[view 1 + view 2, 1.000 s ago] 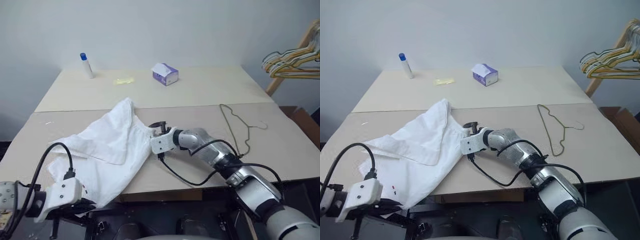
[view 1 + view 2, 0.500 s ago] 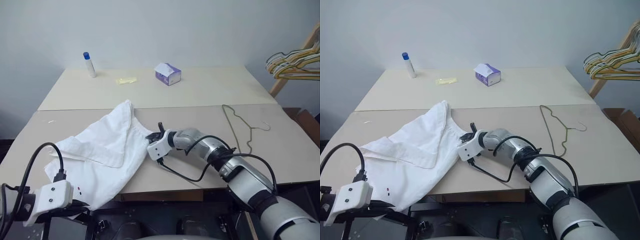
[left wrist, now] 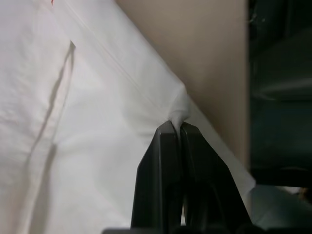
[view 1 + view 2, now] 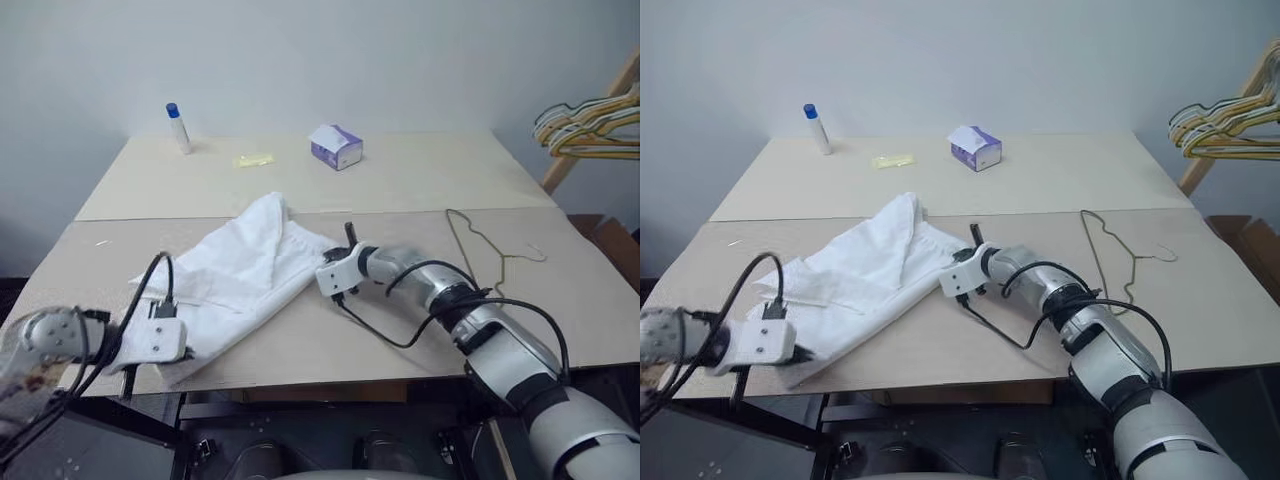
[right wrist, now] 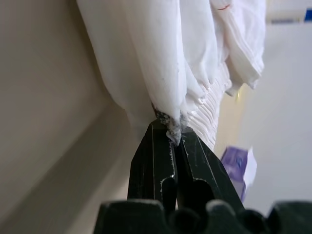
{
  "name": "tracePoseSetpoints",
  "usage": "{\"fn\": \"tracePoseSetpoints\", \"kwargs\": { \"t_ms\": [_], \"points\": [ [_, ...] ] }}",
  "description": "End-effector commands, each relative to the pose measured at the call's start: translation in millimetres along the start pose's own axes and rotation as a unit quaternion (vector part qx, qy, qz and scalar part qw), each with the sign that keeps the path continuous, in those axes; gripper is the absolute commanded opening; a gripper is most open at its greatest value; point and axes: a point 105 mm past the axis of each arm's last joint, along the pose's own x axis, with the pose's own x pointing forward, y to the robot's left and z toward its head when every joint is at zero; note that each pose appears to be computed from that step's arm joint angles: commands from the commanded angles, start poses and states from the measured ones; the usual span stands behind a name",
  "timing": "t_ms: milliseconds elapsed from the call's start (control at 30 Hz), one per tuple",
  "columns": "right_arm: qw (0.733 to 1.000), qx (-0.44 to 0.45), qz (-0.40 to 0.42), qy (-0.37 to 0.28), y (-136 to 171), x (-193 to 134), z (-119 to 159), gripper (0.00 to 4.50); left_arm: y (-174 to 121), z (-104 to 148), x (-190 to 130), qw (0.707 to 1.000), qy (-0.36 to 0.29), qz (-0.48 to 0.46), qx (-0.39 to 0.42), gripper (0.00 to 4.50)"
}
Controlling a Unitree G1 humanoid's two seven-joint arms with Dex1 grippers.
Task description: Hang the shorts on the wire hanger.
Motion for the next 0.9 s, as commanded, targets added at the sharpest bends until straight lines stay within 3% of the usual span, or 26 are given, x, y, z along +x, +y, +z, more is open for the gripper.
{"fn": "tracePoseSetpoints", "kwargs": {
  "t_ms": [33, 200, 333, 433, 700, 800, 900],
  "points": [
    [0.997, 0.046, -0.033, 0.058, -17, -24, -36, 0.04, 22, 4, 10, 0.999, 0.004, 0.014, 0.036, 0.00],
    [0.988, 0.097, -0.041, 0.111, -4, -59, -59, 0.04, 68, 15, 20, 0.991, -0.005, 0.094, 0.090, 0.00],
    [0.981, 0.125, -0.032, 0.144, 13, -88, -59, 0.04, 78, 18, 21, 0.989, -0.014, 0.106, 0.106, 0.00],
    [0.981, 0.133, -0.010, 0.142, 25, -114, -45, 0.04, 71, 17, 16, 0.990, -0.017, 0.083, 0.112, 0.00],
    [0.986, 0.146, 0.057, 0.062, 27, -149, 6, 0.04, 26, 22, -17, 0.993, -0.031, -0.054, 0.103, 0.00],
    [0.981, 0.144, 0.121, 0.045, 33, -160, 12, 0.04, 13, 24, -25, 0.992, -0.031, -0.082, 0.092, 0.00],
    [0.976, 0.169, 0.133, 0.022, 24, -158, 12, 0.04, 15, 25, -20, 0.993, -0.027, -0.072, 0.088, 0.00]
  ]
}}
